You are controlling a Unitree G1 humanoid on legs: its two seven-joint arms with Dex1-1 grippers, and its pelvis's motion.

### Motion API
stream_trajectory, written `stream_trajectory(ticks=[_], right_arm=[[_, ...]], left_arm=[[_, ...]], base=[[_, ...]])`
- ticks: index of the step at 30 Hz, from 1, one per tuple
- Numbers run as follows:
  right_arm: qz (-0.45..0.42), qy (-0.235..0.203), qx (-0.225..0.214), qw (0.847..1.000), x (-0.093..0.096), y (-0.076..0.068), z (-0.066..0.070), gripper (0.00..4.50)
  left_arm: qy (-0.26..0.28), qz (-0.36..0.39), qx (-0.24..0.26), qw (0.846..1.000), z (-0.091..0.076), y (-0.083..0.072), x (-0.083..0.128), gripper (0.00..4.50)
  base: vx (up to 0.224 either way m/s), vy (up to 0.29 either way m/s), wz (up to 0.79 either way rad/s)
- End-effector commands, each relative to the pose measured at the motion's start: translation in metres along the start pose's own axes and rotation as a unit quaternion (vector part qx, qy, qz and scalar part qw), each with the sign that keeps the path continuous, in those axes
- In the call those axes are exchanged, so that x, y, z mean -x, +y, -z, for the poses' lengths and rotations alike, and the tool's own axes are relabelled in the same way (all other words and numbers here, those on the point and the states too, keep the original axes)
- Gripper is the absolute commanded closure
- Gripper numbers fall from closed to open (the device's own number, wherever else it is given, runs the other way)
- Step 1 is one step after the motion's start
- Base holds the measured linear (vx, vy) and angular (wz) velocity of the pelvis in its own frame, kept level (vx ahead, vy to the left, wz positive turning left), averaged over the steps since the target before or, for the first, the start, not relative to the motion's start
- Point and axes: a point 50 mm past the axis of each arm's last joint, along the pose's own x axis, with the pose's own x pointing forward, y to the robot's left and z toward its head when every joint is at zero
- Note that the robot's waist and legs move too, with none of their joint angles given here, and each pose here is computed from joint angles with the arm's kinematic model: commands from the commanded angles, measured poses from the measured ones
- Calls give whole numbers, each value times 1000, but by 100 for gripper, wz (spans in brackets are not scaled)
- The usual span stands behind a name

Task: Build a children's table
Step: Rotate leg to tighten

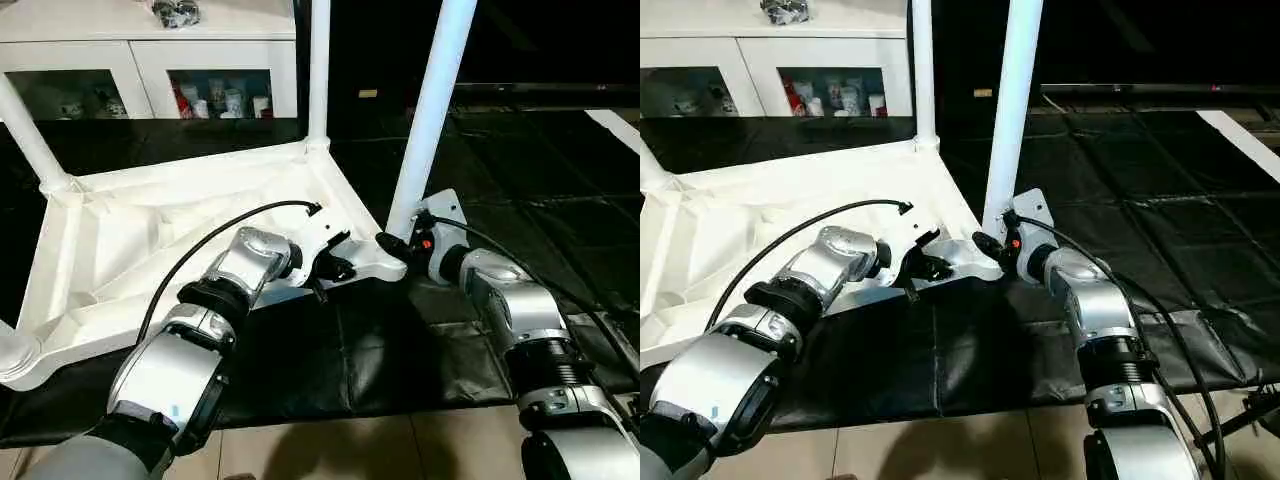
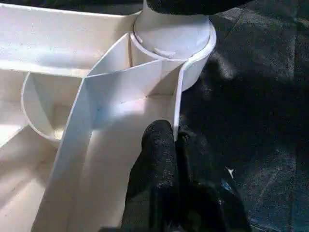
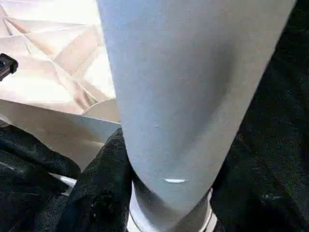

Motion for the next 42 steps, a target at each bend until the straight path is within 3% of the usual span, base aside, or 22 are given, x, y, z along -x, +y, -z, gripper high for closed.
stream_trajectory(ticks=[1, 8, 18, 21, 24, 30, 31, 42], right_arm=[[-108, 6, -18, 994, -23, 49, 5, 189], [-124, 2, -3, 992, -13, 42, 10, 124], [-239, 12, 35, 970, 34, 7, 9, 47], [-261, 23, 47, 964, 41, 2, 9, 19], [-281, 40, 65, 957, 50, -5, 9, 19], [-334, 45, 61, 939, 56, -5, 8, 19], [-354, 45, 56, 932, 56, -3, 8, 47], [-399, 51, 56, 914, 51, 6, 12, 133]], left_arm=[[-57, 1, -32, 998, -36, -12, -14, 450], [-37, 19, -52, 998, -25, -8, -6, 450], [-9, 125, -121, 985, -7, -4, 19, 450], [-1, 145, -134, 980, -4, -4, 23, 450], [20, 186, -152, 970, 2, -5, 30, 450], [39, 237, -175, 955, 7, -7, 40, 450], [47, 252, -181, 950, 9, -7, 42, 450], [59, 284, -194, 937, 13, -11, 47, 450]], base=[[0, 0, 0], [0, 0, 0], [0, 0, 0], [0, 0, 0], [0, 0, 0], [0, 0, 0], [0, 0, 0], [0, 0, 0]])
